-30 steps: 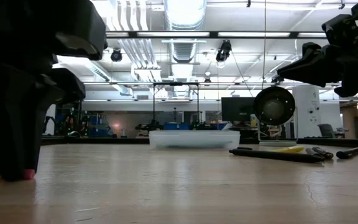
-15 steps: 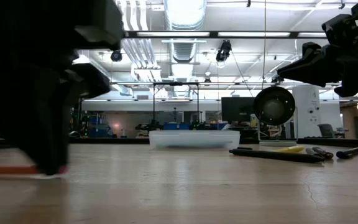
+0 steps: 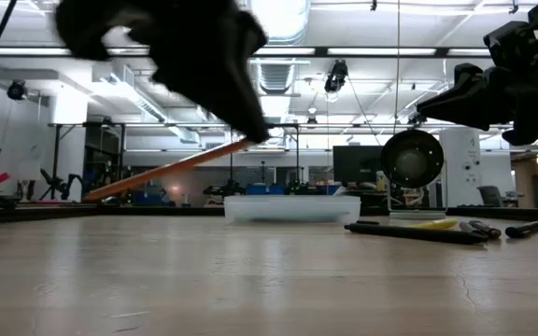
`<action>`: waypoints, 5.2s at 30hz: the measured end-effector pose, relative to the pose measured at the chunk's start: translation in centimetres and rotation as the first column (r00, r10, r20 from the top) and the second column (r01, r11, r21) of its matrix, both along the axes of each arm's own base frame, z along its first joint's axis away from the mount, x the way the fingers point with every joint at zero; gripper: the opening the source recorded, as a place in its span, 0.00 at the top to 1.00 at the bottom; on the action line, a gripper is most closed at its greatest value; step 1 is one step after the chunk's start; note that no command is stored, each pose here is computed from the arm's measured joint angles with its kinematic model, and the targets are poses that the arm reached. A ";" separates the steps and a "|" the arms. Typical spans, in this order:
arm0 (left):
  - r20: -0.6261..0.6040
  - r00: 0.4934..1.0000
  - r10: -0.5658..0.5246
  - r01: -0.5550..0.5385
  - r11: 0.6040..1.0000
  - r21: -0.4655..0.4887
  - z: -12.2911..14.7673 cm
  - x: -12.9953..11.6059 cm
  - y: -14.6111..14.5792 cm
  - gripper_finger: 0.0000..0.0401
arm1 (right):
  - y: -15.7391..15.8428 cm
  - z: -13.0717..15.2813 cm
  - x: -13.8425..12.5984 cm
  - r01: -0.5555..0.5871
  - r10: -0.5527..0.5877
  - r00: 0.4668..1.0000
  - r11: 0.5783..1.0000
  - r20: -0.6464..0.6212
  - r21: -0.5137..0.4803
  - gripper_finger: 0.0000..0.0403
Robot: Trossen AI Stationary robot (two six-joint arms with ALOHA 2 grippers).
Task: Pick & place school supplies into a supply box
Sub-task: Put the yellow pencil into the black box
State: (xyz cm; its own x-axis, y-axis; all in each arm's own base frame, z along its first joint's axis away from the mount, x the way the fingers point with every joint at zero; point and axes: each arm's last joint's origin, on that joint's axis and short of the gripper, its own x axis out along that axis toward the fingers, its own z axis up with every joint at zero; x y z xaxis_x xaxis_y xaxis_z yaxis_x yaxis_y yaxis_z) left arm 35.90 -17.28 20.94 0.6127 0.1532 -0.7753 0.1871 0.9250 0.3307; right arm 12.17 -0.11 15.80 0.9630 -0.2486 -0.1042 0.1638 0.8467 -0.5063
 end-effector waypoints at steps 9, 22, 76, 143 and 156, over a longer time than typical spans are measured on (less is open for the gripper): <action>0.075 0.997 -0.033 0.022 0.990 0.139 2.4 2.0 1.9 1.00 | 0.0 0.0 0.0 0.000 0.000 1.000 1.000 0.000 0.001 0.83; 0.101 0.986 -0.130 0.085 0.928 0.363 2.9 3.2 3.6 1.00 | 0.0 0.0 0.0 0.000 0.000 1.000 1.000 0.000 0.001 0.83; 0.121 0.993 -0.010 -0.059 0.827 0.558 -0.6 8.5 17.6 1.00 | 0.0 0.0 0.0 0.000 0.000 1.000 1.000 0.000 0.000 0.83; 0.236 0.969 0.071 -0.191 0.820 0.540 -0.8 9.0 19.4 1.00 | 0.0 0.0 0.0 0.000 0.000 1.000 1.000 0.000 0.000 0.83; 0.229 0.971 0.069 -0.184 0.827 0.531 -1.2 8.9 19.4 0.97 | 0.0 0.0 0.0 0.000 0.000 1.000 1.000 0.000 0.000 0.83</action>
